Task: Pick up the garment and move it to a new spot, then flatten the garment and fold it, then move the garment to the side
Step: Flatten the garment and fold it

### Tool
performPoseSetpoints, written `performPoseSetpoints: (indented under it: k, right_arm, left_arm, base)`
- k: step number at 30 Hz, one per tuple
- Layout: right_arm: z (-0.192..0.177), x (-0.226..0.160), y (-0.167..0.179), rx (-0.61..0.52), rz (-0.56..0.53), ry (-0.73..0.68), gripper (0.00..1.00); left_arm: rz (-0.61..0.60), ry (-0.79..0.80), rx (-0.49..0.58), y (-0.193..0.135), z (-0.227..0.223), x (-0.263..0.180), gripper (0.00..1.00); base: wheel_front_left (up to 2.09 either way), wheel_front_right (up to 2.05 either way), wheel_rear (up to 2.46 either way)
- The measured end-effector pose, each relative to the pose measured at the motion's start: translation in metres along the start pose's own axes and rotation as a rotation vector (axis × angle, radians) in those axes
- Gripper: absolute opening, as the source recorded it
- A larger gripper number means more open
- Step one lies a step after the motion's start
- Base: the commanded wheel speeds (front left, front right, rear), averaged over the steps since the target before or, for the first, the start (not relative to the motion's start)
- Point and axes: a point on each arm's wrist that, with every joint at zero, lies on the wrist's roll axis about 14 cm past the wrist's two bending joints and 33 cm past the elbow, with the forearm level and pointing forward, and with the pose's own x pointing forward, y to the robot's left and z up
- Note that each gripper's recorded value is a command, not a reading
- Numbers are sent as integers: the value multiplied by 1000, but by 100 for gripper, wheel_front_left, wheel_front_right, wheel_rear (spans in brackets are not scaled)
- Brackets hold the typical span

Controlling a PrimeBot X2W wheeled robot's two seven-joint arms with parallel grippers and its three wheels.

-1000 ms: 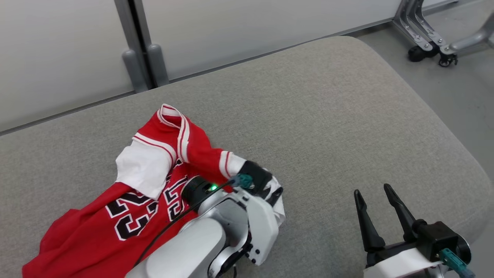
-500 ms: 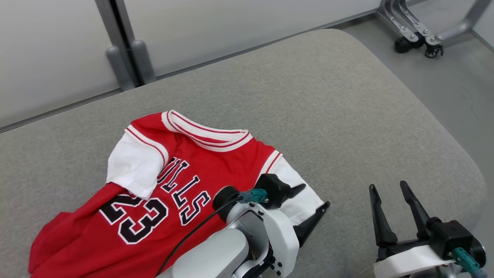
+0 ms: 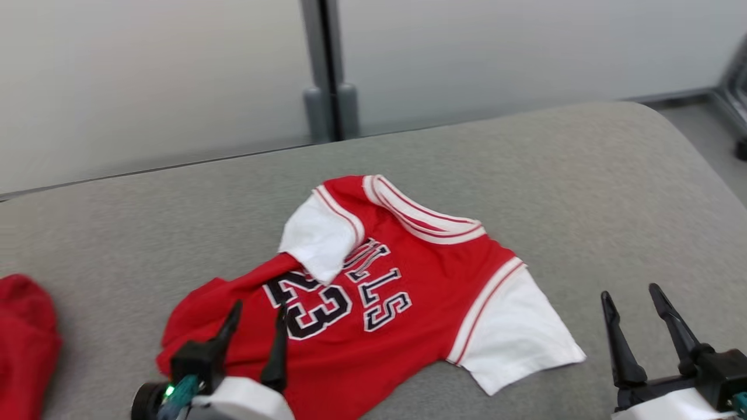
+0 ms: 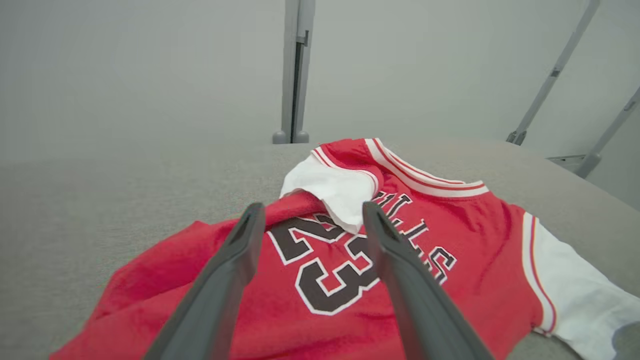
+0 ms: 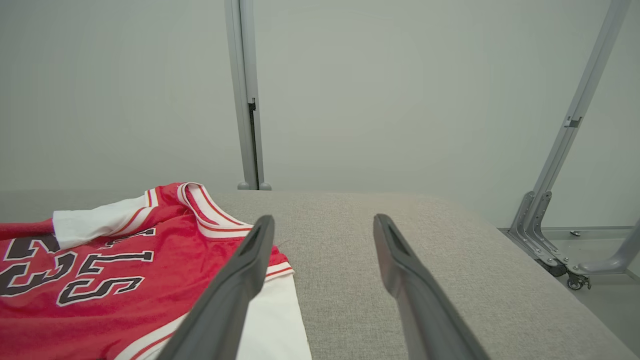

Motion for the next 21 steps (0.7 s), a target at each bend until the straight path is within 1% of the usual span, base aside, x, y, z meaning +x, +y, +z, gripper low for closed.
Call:
performPoseSetpoints:
  k: [1,4,7,10,11,16,21]
  right_arm:
    - [0,0,0,0,0,0,100]
    - [0,7,11,1,38,-2,100]
    - [-2,12,22,10,69,-1,100]
    - [-6,15,32,10,98,10,100]
    - [-11,14,37,11,111,27,100]
    - [-11,15,40,7,116,25,100]
    - [-12,14,41,5,116,29,100]
  left_arm:
    - [0,0,0,0,0,0,100]
    - [147,-49,-11,38,7,-31,100]
    - [272,-48,-31,71,-2,-65,100]
    - [341,-39,-41,91,-13,-92,100]
    - [370,-32,-38,101,-20,-107,100]
    - [391,-46,-30,114,-24,-125,100]
    - [395,-71,-26,118,-21,-128,100]
  base:
    - [0,0,0]
    - [0,0,0]
    - [0,0,0]
    - [0,0,0]
    - [0,0,0]
    - [0,0,0]
    - [0,0,0]
